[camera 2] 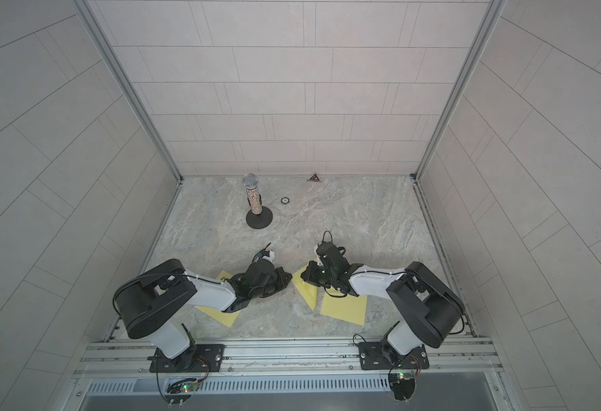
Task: Fold the square paper diagonally
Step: Fold the paper at the center of the board.
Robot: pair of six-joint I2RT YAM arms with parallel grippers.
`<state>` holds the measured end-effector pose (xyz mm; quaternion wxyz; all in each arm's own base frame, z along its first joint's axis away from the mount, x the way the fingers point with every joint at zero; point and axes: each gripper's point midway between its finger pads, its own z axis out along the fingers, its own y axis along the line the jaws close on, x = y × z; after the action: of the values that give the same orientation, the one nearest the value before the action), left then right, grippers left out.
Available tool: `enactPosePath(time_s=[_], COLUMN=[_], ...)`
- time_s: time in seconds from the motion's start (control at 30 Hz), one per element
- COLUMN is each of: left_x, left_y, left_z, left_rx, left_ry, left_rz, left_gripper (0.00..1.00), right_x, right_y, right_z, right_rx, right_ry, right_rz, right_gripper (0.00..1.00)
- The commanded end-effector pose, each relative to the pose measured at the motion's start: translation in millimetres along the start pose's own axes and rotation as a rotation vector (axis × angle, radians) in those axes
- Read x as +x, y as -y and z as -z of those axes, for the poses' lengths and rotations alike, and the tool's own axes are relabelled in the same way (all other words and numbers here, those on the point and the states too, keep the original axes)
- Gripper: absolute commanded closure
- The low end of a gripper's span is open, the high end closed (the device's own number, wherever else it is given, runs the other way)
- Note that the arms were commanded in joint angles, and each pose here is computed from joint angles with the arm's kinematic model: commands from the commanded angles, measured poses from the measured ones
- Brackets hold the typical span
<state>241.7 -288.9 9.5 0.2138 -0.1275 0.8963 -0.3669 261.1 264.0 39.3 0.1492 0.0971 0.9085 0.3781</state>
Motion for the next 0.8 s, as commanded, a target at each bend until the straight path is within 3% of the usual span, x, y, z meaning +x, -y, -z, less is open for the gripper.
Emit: enactPosePath(time_s=[0.0,0.37,0.77], left_x=[50.9,53.2,54.6], left_y=[-94.6,-101.1,-106.1], left_z=[10.9,12.1,14.5], left_rx=[-0.309,-0.328,-0.340], left_ry=[-0.186,-0.193,-0.193], left_rz=[0.002,-0.001,-0.004], left_gripper=[1.00,1.00,1.00], right_x=[-13.9,-21.6,-13.4], right_y=[-14.1,-12.2,-19.9], right_z=[-8.7,-19.3,-32.9], right_rx=[-0.059,-0.058,-0.083], right_ry=[0.059,0.109,0.084], right_rz=[-0.042,-0.061,-0.051], right_gripper=[1.00,1.00,1.00])
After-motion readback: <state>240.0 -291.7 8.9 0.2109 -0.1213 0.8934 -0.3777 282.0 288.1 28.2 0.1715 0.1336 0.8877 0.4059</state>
